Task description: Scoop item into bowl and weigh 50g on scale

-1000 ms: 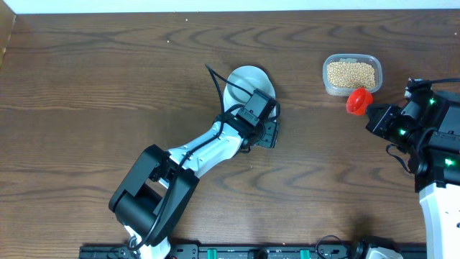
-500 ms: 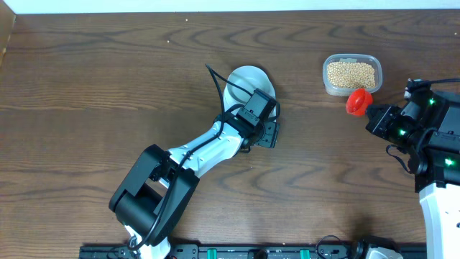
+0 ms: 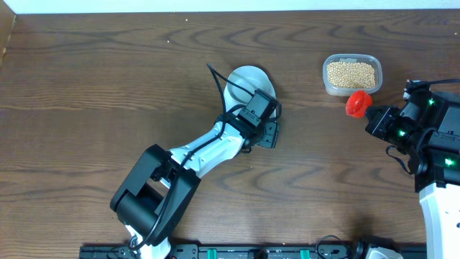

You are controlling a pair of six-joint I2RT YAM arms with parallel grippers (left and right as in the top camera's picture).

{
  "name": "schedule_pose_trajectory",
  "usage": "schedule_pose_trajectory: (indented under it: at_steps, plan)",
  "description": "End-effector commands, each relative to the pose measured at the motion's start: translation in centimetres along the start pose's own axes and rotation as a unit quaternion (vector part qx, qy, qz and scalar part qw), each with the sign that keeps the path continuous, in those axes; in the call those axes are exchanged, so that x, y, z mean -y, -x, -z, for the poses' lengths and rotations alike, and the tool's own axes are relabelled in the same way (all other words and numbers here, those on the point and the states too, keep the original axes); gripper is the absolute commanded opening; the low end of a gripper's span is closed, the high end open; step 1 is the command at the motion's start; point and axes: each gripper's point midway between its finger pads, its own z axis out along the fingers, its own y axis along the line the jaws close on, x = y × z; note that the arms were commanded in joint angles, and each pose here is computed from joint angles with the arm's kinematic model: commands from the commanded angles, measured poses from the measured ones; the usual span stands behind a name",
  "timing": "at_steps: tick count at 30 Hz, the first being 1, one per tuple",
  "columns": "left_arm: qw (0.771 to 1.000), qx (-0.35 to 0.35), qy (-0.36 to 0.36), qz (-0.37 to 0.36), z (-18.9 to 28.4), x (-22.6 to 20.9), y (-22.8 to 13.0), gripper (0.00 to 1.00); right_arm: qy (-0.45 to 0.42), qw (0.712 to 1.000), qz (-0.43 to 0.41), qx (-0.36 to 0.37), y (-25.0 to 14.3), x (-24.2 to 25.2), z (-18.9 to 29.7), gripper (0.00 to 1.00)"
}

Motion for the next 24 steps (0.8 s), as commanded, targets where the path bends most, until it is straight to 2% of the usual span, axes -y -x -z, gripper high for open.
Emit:
schedule_pose_trajectory:
  at_steps: [1,24]
  plan:
    - [0.999,-0.048,0.006,-0.008,-2.2,-0.2,-2.9,0.65,0.000,1.000,0.012,0.017,1.0,-0.4,0.7,0.01]
    - [0.998,-0.067,0.015,0.002,-2.7,-0.7,-3.9,0.65,0.000,1.000,0.012,0.017,1.0,-0.4,0.7,0.01]
